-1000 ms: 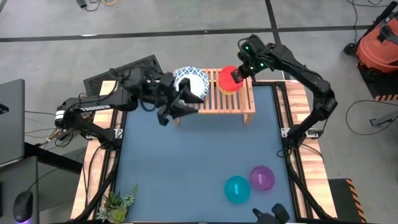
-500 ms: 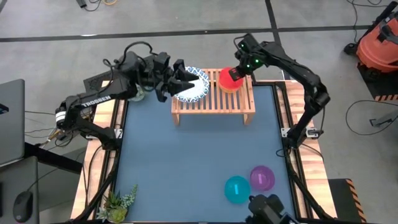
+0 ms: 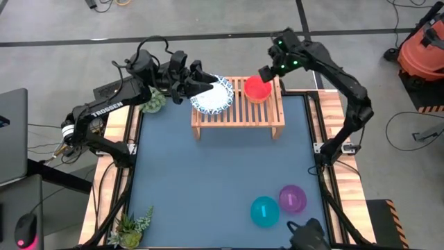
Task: Place and stack bowls onto a shelf
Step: Stack the violet bowl on top of the orange bowl on the shelf
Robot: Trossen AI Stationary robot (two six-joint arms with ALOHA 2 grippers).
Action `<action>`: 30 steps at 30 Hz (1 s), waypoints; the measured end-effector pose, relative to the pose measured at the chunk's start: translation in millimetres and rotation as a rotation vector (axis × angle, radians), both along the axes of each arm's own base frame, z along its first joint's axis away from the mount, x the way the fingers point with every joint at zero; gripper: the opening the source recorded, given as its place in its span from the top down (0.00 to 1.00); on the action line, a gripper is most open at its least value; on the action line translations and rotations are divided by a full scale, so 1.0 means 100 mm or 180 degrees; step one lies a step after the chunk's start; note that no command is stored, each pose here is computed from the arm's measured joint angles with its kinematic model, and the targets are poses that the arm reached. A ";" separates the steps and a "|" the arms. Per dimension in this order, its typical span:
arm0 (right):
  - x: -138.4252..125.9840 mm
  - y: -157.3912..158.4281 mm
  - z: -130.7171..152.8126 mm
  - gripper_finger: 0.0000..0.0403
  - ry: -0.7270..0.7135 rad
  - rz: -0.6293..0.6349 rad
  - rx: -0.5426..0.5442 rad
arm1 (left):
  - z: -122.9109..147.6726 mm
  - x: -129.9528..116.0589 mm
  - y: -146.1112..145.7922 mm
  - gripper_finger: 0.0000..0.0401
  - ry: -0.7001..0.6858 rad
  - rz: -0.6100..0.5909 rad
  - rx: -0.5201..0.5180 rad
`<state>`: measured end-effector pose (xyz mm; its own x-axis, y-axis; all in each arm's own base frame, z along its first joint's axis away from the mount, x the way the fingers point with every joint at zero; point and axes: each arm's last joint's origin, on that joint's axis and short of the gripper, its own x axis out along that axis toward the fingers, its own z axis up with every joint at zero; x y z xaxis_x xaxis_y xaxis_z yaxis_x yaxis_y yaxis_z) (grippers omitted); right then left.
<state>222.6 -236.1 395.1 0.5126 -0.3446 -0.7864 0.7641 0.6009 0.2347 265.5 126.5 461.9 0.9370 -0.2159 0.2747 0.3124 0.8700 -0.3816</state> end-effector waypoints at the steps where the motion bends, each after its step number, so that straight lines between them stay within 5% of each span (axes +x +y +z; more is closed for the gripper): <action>1: -0.03 0.03 0.06 0.44 -0.0022 0.0001 -0.0038 | -0.01 0.01 -0.01 0.51 0.0020 -0.0008 -0.0013; 8: -0.33 0.48 0.43 0.44 -0.0066 -0.0045 0.0025 | -0.10 0.09 -0.13 0.51 0.0316 -0.0167 -0.0122; 13: -0.42 1.04 0.43 0.44 0.0347 0.0001 0.0571 | -0.37 0.21 -0.39 0.51 0.1082 -0.0425 -0.0110; 19: -0.30 1.75 0.47 0.44 0.0262 0.0288 0.0687 | -0.67 0.27 -0.80 0.51 0.2030 -0.0440 -0.0075; 25: -0.30 2.42 0.35 0.44 0.0391 0.0348 0.0794 | -0.69 0.32 -1.40 0.51 0.2163 -0.0530 0.0019; 30: -0.32 2.98 0.02 0.44 0.0727 0.0364 0.0775 | -0.69 0.31 -1.84 0.51 0.2122 -0.0213 0.0019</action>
<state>190.4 61.5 396.9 0.3383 -0.0835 -0.9373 0.7445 0.6330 0.2123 296.0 -57.2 393.3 0.8903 -0.2792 -0.3599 0.0646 0.8596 -0.5069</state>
